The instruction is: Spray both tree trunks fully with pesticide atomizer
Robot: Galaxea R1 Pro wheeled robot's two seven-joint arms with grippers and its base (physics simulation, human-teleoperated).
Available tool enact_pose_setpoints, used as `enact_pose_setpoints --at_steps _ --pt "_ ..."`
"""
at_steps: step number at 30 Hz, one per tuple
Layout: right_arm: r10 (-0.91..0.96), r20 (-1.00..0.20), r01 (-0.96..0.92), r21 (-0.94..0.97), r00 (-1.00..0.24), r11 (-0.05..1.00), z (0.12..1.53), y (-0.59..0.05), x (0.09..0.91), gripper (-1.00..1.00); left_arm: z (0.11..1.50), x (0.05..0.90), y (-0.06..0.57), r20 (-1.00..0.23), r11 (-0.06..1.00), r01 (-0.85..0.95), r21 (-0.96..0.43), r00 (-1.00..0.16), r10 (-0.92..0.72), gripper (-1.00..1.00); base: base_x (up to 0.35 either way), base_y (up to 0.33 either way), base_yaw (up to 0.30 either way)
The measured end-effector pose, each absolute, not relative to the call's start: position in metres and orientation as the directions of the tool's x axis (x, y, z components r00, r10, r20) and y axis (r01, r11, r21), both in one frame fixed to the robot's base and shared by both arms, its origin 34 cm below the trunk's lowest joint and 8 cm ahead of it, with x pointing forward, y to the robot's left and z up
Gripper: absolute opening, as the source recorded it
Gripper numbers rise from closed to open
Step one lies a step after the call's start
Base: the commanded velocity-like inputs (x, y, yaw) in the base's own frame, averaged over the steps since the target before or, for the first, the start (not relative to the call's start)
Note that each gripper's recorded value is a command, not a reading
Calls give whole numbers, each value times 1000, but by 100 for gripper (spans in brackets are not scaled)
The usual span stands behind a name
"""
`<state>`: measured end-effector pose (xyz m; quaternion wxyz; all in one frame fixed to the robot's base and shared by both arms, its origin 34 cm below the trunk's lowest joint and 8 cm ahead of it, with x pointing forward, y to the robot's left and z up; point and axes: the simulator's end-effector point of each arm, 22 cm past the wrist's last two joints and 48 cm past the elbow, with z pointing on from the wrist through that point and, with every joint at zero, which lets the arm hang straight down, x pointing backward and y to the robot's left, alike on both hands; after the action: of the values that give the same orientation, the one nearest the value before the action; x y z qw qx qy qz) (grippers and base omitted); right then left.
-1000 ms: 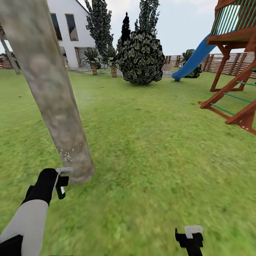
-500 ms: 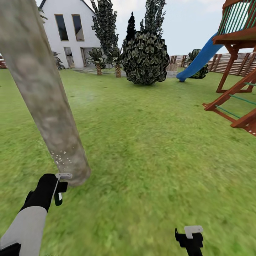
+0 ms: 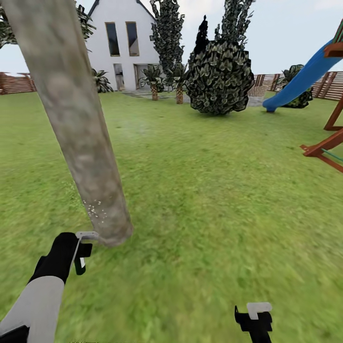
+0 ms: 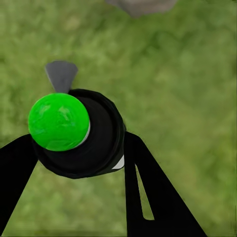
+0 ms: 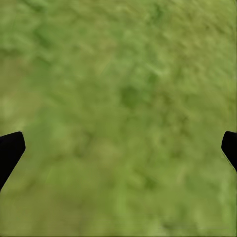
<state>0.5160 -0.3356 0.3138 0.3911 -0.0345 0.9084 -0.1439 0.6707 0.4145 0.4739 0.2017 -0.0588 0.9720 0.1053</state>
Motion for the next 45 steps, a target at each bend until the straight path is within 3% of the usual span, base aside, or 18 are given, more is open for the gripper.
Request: enact_pose_setpoints --at_steps 20,45 --pt "-177 -700 49 -290 -691 956 314 -336 516 100 474 672 408 -406 972 -151 180 -911 -66 -100 137 -242 14" --pt "-176 -701 49 -289 -691 956 314 -336 516 100 474 672 410 -407 971 -157 179 -910 -72 -100 113 -257 222"
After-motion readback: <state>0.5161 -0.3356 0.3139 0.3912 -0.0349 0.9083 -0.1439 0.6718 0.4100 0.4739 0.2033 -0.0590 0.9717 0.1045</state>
